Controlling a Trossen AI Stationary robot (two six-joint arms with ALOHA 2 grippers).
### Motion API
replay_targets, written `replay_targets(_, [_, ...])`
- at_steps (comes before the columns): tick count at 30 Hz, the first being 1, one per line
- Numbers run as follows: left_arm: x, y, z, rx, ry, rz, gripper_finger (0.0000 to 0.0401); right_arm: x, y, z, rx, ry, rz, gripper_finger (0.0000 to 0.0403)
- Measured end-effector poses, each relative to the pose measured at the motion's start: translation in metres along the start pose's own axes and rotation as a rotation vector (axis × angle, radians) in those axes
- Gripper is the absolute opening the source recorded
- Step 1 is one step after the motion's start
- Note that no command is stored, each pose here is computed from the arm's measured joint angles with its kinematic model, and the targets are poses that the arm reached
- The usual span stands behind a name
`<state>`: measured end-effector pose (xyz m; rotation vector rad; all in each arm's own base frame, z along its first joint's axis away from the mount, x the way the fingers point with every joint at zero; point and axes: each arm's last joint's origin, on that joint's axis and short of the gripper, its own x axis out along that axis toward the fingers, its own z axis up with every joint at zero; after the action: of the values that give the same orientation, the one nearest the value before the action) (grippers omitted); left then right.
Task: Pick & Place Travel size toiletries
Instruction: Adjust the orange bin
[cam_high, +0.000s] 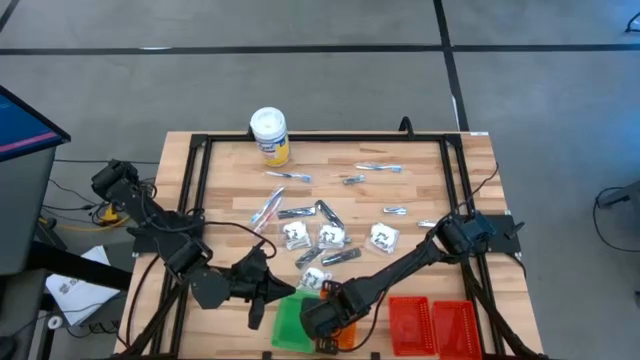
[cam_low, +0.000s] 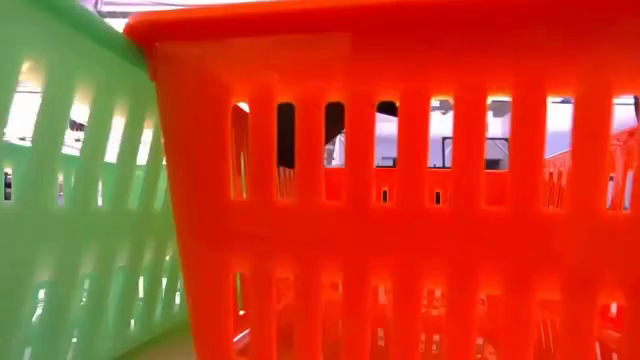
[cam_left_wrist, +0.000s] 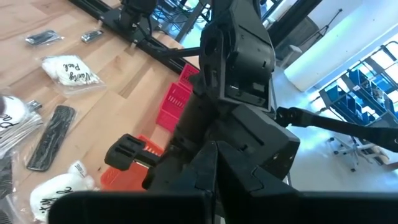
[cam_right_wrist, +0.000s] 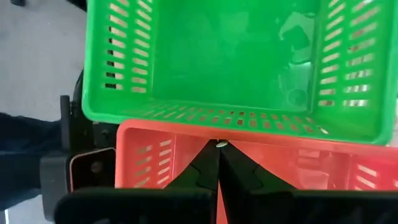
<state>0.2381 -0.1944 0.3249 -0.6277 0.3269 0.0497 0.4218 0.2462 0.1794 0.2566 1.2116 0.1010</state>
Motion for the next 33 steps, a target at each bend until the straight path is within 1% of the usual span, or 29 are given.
replay_targets(4, [0.0, 0.0, 0.0, 0.008, 0.0, 0.001, 0.0001, -0.021, 0.01, -0.001, -0.046, 0.025, -0.027, 0.0])
replay_targets(8, [0.001, 0.001, 0.0, 0.021, -0.001, 0.003, 0.0001, -0.04, 0.018, -0.01, -0.071, 0.078, -0.139, 0.0])
replay_targets(11, [0.001, 0.001, 0.0, 0.025, 0.0, 0.004, 0.0001, -0.045, 0.018, -0.021, -0.005, 0.151, -0.203, 0.0])
replay_targets(14, [0.001, 0.001, 0.0, 0.025, 0.0, 0.004, 0.0001, -0.044, 0.016, -0.034, 0.052, 0.237, -0.276, 0.0])
replay_targets(17, [0.001, 0.001, 0.0, 0.025, 0.001, 0.004, 0.0001, -0.043, 0.017, -0.039, 0.086, 0.273, -0.292, 0.0])
replay_targets(22, [0.0, 0.0, 0.0, 0.026, 0.002, 0.002, 0.0001, -0.044, 0.018, -0.041, 0.152, 0.278, -0.31, 0.0])
replay_targets(25, [0.0, 0.0, 0.0, 0.025, 0.002, 0.001, 0.0001, -0.045, 0.016, -0.044, 0.169, 0.322, -0.31, 0.0])
replay_targets(28, [0.0, 0.0, 0.0, 0.024, 0.002, 0.0, 0.0001, -0.037, 0.015, -0.046, 0.19, 0.346, -0.305, 0.0])
replay_targets(30, [0.0, 0.0, 0.0, 0.024, 0.002, 0.0, 0.0001, -0.031, 0.013, -0.05, 0.201, 0.386, -0.314, 0.0])
replay_targets(33, [-0.001, -0.001, -0.002, 0.026, 0.006, -0.007, 0.0001, -0.02, 0.011, -0.056, 0.233, 0.418, -0.271, 0.0])
